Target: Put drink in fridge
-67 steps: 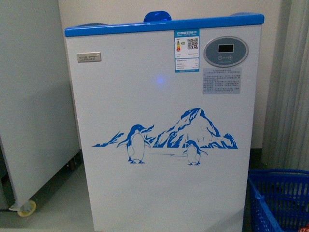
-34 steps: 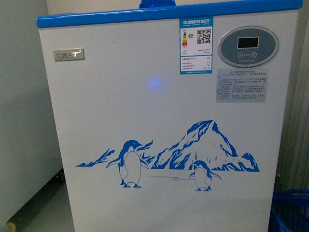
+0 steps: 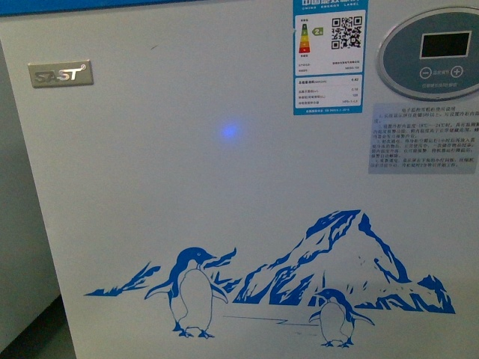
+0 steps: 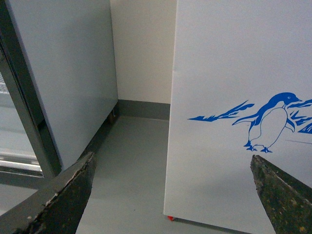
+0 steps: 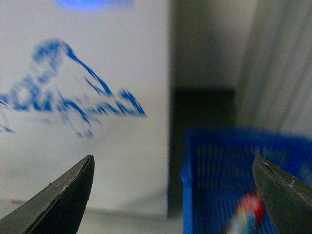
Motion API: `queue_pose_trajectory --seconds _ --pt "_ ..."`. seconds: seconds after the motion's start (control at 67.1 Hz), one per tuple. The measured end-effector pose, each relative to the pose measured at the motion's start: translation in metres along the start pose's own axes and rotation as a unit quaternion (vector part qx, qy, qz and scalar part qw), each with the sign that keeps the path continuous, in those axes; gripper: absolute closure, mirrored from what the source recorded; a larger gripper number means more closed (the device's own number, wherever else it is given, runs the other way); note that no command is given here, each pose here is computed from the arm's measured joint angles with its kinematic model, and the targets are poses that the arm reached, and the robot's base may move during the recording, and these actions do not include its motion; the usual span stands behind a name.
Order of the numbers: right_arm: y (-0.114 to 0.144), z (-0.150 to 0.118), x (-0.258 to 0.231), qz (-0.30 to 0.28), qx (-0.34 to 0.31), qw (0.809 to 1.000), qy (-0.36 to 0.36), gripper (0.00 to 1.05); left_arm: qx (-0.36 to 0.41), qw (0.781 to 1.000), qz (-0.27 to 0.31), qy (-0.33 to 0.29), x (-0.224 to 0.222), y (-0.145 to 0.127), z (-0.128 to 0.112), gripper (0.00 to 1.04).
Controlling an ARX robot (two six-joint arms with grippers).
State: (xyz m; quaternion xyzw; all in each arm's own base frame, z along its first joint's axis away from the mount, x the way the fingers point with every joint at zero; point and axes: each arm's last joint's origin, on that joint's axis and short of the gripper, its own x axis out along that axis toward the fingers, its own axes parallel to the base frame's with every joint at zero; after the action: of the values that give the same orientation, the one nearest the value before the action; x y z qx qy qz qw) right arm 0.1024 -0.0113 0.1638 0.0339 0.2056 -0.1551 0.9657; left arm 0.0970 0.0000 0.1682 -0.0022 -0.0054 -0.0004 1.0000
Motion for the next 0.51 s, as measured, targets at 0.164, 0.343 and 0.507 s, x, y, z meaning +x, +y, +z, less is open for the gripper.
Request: queue_pose_trajectory --seconds 0.164,0.343,0.507 --pt "-0.032 -0.007 0.055 -0.113 0.056 0.984 0.125 0.08 0.000 1.000 0.000 0.000 0.000 0.000 0.000 0.08" --pt "-0.062 -0.014 0.124 -0.189 0.113 0.960 0.175 0.08 0.000 1.000 0.000 0.000 0.000 0.000 0.000 0.08" --pt "-0.069 -0.043 0.189 -0.230 0.164 0.929 0.241 0.08 0.000 1.000 0.000 0.000 0.000 0.000 0.000 0.08"
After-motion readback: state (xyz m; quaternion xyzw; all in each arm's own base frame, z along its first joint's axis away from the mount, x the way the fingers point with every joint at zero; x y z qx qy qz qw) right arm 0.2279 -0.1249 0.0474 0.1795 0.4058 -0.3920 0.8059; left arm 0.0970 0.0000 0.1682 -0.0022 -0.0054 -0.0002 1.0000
